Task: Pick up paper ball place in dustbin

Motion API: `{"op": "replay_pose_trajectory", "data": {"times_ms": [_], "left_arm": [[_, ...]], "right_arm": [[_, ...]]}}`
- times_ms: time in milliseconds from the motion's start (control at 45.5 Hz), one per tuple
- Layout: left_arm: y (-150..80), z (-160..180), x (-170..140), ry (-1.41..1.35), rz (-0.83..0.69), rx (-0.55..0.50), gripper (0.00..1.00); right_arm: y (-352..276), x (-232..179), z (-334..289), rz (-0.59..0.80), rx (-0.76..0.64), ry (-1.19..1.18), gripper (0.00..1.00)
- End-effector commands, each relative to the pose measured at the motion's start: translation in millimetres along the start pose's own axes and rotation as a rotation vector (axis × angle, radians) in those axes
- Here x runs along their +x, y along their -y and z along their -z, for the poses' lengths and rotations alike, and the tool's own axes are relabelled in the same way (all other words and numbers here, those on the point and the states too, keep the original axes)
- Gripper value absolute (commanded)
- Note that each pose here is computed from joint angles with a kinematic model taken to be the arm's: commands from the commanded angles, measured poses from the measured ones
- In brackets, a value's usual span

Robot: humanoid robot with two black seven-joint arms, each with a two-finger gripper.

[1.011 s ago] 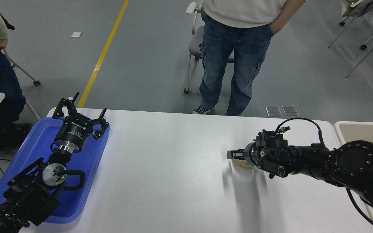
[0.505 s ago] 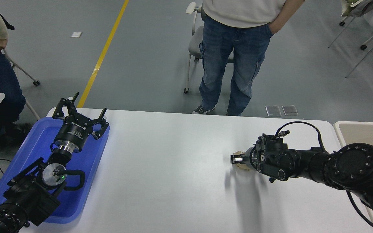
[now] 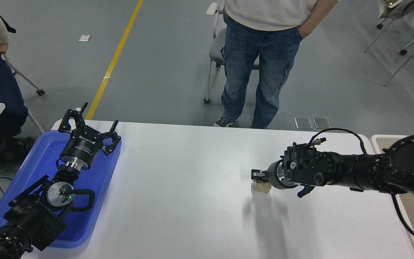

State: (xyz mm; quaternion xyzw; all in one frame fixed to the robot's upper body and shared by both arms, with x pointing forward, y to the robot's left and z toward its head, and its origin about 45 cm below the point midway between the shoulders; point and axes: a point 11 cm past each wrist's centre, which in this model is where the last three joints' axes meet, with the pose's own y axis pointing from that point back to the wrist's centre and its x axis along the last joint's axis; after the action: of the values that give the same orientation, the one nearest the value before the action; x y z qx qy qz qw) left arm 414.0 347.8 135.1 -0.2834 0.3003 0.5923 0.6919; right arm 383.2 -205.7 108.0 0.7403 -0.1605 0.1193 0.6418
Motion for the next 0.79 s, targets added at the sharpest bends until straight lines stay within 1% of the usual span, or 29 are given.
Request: {"op": "replay_pose_trajectory", "data": {"times_ms": [0, 66, 88, 242, 308, 418, 637, 769], "left_arm": [[0, 0, 0, 0.001, 0.000, 0.001, 1.00], [0, 0, 0, 0.001, 0.000, 0.001, 1.00], [0, 0, 0, 0.001, 0.000, 0.001, 1.00], [0, 0, 0, 0.000, 0.000, 0.000, 1.00], [0, 0, 0, 0.000, 0.000, 0.000, 1.00], [0, 0, 0, 0.000, 0.000, 0.000, 1.00], [0, 0, 0, 0.000, 0.000, 0.000, 1.00], [0, 0, 0, 0.001, 0.000, 0.001, 1.00]], "right_arm": [[-57, 33, -4, -0.021, -0.013, -0.060, 0.00], [-80, 45, -8, -0.029, -0.029, -0.079, 0.00], [-98, 53, -11, -0.020, -0.034, -0.086, 0.00], [-154, 80, -10, 0.052, -0.011, -0.033, 0.00], [-173, 88, -12, 0.074, -0.028, -0.026, 0.00], [-209, 103, -20, 0.073, -0.065, -0.034, 0.00], [-272, 115, -31, 0.077, -0.095, -0.039, 0.00], [-305, 121, -38, 0.044, -0.124, -0.036, 0.00]]}}
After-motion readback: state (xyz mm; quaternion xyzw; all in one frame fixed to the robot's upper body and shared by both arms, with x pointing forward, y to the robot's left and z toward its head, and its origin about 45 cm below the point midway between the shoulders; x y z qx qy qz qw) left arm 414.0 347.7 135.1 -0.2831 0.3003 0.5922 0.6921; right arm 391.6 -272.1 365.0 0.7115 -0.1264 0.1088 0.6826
